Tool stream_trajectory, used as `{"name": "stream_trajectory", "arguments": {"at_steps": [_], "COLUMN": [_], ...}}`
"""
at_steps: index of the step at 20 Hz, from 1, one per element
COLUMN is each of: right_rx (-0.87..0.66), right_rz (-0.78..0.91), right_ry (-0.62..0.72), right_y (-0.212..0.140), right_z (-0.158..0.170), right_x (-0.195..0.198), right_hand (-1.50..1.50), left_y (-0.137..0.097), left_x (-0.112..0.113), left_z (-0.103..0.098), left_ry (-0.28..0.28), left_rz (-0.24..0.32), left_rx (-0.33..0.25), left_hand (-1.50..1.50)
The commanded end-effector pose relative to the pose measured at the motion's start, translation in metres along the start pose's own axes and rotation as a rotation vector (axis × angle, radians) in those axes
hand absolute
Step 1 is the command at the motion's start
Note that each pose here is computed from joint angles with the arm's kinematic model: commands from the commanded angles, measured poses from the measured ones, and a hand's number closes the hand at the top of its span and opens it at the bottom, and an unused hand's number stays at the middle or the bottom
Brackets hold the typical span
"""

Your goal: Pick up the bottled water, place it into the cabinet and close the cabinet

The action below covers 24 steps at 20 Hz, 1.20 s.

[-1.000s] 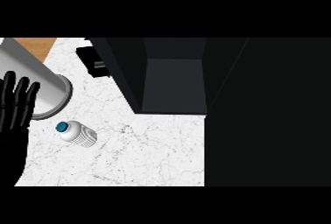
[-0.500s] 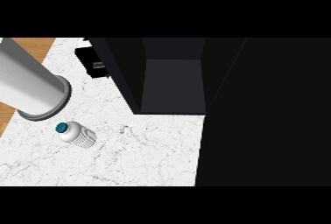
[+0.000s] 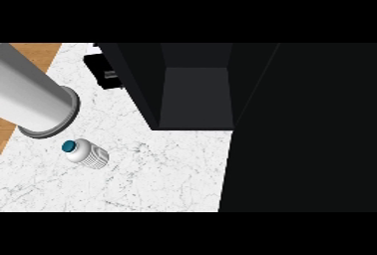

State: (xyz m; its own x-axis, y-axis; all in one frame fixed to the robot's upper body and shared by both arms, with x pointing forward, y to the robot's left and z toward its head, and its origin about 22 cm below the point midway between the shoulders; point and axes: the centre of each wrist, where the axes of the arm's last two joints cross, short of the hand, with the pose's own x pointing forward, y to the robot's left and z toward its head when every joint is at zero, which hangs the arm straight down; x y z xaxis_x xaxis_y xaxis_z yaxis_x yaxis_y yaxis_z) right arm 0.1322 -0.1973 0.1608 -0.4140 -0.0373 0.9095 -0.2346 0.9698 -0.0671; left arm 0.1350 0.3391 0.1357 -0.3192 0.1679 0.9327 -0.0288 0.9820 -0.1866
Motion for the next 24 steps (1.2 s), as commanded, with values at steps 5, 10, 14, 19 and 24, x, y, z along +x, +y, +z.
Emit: {"name": "stream_trajectory", "arguments": {"at_steps": [5,10,14,19,24], "right_rx": [0.002,-0.007,0.001,0.005,0.021], "right_rz": [-0.005,-0.013,-0.002,-0.011,0.001], "right_ry": [0.003,-0.004,-0.008,0.0,-0.004], "right_y": [0.011,0.026,0.024,0.029,0.029], "right_z": [0.01,-0.008,0.004,0.006,0.013], "right_x": [0.02,0.018,0.025,0.021,0.03], "right_hand": [-1.5,-1.5,-1.5,-1.5,-1.5], "left_y": [0.007,0.004,0.021,0.018,0.027], "left_x": [0.001,-0.026,-0.036,-0.072,-0.089], "left_z": [0.017,-0.002,-0.013,-0.006,-0.023], "left_ry": [0.067,0.117,0.134,0.163,0.203], "left_rz": [-0.016,-0.071,-0.106,-0.096,-0.112], "left_rx": [0.024,-0.001,0.007,0.03,0.076], "left_hand": [-1.5,-1.5,-1.5,-1.5,-1.5]}}
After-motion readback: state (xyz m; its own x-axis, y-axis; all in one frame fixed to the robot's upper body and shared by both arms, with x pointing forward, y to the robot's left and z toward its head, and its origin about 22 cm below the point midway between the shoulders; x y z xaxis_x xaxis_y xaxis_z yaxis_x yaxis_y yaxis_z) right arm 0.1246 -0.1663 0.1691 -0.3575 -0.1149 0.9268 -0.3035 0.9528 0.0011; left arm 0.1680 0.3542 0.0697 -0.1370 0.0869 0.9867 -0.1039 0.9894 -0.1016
